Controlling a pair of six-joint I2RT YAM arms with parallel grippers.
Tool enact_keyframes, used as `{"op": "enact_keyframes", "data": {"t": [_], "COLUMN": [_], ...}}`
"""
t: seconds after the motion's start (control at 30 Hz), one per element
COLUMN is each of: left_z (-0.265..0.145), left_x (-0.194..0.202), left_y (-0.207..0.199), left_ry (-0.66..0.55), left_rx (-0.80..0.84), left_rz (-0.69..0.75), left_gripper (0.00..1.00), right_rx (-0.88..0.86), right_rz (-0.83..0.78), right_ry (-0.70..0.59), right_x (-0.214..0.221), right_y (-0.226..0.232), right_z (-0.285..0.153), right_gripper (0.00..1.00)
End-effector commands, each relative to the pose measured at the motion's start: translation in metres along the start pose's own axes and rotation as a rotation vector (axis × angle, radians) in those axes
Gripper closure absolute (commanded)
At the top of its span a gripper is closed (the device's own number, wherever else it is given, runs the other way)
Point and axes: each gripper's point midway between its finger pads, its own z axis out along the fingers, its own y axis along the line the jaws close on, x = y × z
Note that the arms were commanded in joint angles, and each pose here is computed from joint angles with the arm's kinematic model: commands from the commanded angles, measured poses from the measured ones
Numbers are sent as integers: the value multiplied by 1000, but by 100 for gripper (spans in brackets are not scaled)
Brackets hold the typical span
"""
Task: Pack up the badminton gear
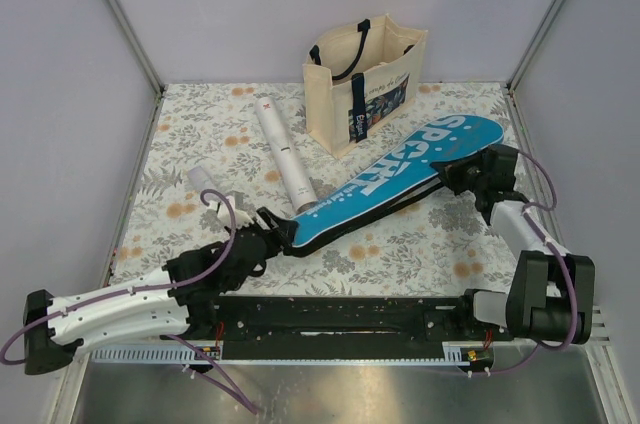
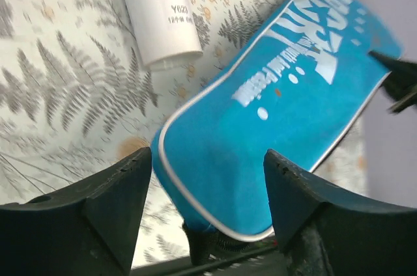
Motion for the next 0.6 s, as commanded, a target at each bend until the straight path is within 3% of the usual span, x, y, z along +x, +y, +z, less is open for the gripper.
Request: {"op": "enact_keyframes", "data": {"t": [0.0, 0.2, 0.33, 0.57], "left_z": [0, -9, -24, -39], "left_x": [-34, -25, 5, 67], "left_y": [-19, -48, -67, -63], "left_ry": [-123, -111, -86, 40], "left_rx": [51, 295, 592, 825], "left_rz": [417, 737, 967, 1218], "left_gripper": [27, 24, 24, 26], "right_rx": [86, 75, 83, 90], "right_rz": [42, 70, 98, 198], "right_ry": [-2, 14, -5, 40], "right_x": [-4, -8, -15, -20], "right_y": [17, 31, 38, 51], "right_z": [-18, -12, -11, 10], "right_gripper": [100, 100, 100, 100]}}
